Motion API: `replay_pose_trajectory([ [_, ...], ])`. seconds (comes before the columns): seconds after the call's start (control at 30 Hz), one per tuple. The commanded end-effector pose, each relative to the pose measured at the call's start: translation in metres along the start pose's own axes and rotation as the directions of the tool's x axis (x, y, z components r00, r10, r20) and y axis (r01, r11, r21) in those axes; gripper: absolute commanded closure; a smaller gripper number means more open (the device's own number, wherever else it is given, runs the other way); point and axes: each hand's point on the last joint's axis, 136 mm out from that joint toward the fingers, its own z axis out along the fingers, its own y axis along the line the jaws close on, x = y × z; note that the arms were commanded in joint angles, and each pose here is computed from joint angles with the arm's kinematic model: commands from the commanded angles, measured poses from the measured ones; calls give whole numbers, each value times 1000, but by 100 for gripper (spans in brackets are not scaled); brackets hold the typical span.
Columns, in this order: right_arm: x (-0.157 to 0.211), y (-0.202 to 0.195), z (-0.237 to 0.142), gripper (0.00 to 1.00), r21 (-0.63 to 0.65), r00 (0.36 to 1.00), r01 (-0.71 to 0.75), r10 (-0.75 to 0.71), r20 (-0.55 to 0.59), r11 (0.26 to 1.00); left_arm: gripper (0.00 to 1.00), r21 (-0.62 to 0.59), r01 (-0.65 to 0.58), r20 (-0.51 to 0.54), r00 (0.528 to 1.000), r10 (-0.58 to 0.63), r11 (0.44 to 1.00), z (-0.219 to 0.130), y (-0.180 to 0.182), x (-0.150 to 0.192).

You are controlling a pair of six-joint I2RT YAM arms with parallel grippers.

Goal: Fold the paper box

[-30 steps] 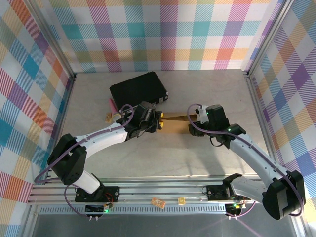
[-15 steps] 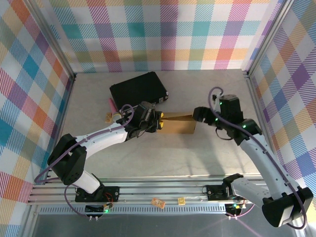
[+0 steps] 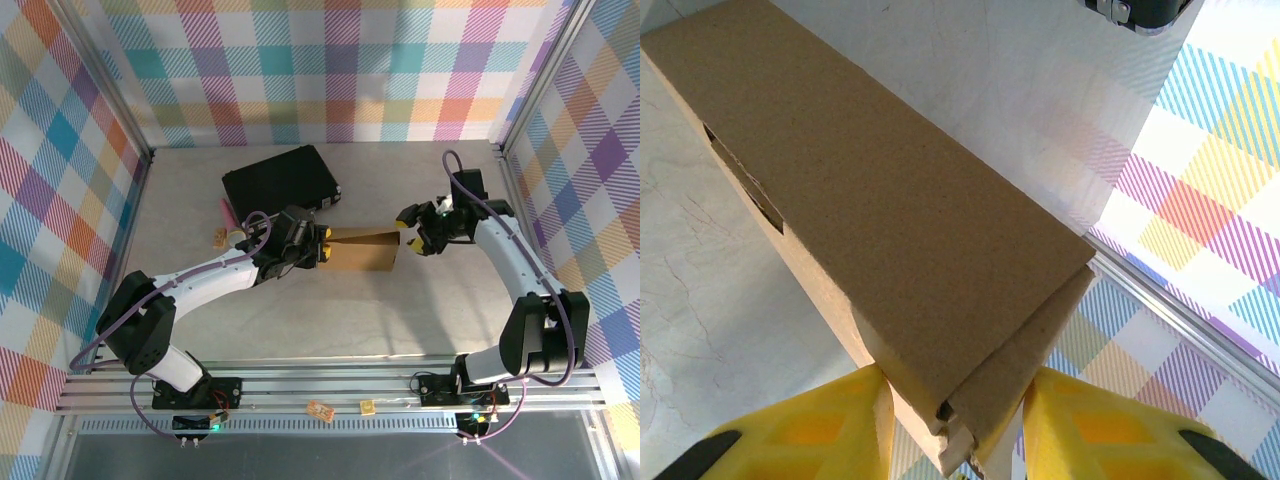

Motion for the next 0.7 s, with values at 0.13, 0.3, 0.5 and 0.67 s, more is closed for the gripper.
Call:
replay_pose_trajectory([
  [0.13, 14, -10, 8, 46, -3, 997, -27, 27, -74, 1000, 65, -165, 10, 58, 998, 0, 986, 11, 48, -17],
  [0.3, 14, -24, 15, 55, 42, 996, -22, 26, -81, 999, 65, -168, 11, 58, 998, -1, 986, 12, 49, -18],
  [0.5, 16, -43, 20, 61, 90, 997, -13, 20, -77, 996, 65, -168, 11, 59, 998, -1, 986, 11, 49, -18],
  [0.67, 15, -55, 27, 64, 129, 996, -1, 13, -86, 992, 65, -167, 8, 58, 998, 2, 986, 11, 49, -18],
])
